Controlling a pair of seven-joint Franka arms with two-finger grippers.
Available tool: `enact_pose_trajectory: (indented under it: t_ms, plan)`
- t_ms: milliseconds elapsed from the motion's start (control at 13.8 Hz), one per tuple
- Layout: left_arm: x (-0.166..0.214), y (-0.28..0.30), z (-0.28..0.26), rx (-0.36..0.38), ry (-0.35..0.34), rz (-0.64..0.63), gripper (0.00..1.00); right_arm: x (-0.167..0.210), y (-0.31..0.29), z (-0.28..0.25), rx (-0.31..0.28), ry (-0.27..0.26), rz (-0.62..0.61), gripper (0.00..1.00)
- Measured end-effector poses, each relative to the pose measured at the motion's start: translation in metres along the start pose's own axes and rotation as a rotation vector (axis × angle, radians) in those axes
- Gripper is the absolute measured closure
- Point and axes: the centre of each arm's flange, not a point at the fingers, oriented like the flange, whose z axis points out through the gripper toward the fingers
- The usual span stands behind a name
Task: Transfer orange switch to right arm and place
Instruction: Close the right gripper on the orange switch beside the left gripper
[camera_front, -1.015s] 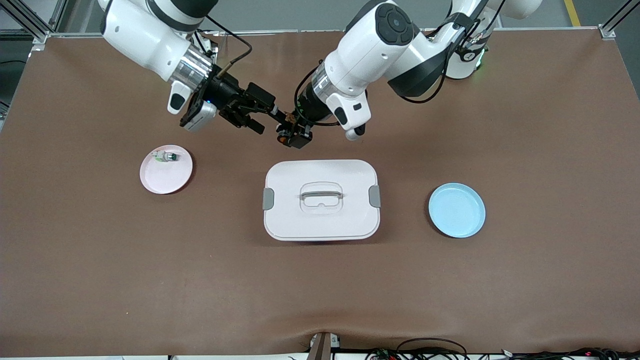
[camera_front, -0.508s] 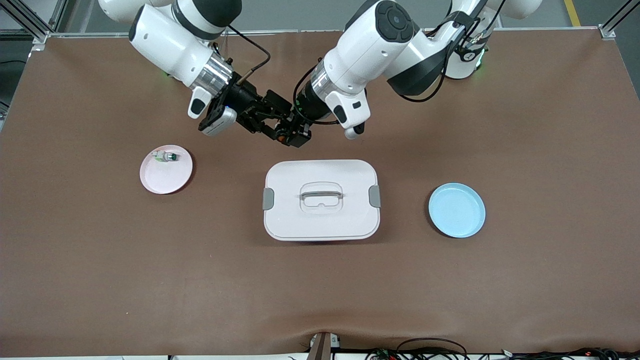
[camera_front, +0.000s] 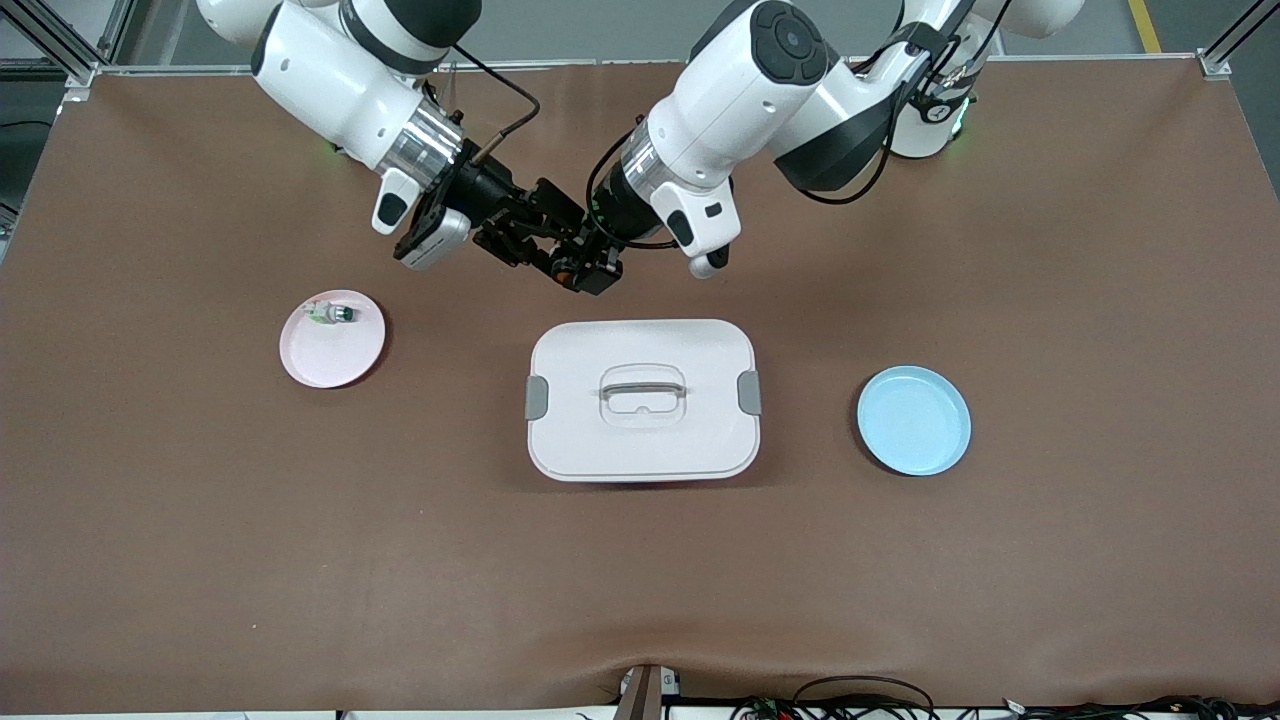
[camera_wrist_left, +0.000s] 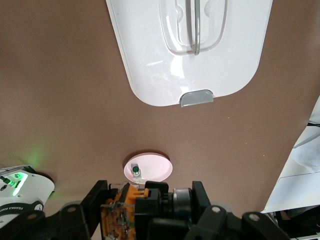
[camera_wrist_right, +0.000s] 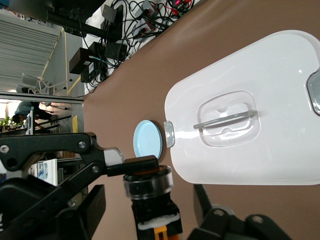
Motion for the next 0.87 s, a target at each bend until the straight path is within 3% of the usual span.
enact_pose_trajectory:
  t_ms: [145, 218, 653, 798, 870]
  plan:
    - [-0.0005, 0.0010, -0.0023, -0.004, -0.002, 0.000, 0.27, 0.0019, 0.0003, -0.0009, 0.001, 0.002, 0.001, 0.53]
    - [-0.0008, 0.0016, -0.0033, -0.005, -0.003, 0.000, 0.27, 0.0025, 0.0002, -0.0012, 0.000, 0.001, -0.011, 0.62]
    - [-0.0008, 0.0017, -0.0035, -0.005, -0.003, 0.000, 0.27, 0.0025, 0.0000, -0.0012, 0.001, 0.000, -0.022, 0.63]
    - [-0.0009, 0.0015, -0.0028, -0.005, -0.003, 0.001, 0.22, 0.0022, -0.0007, -0.0012, 0.002, -0.003, -0.019, 0.63]
    - [-0.0015, 0.0008, -0.0018, -0.003, -0.003, 0.002, 0.15, 0.0018, -0.0011, -0.0010, 0.002, -0.007, -0.019, 0.63]
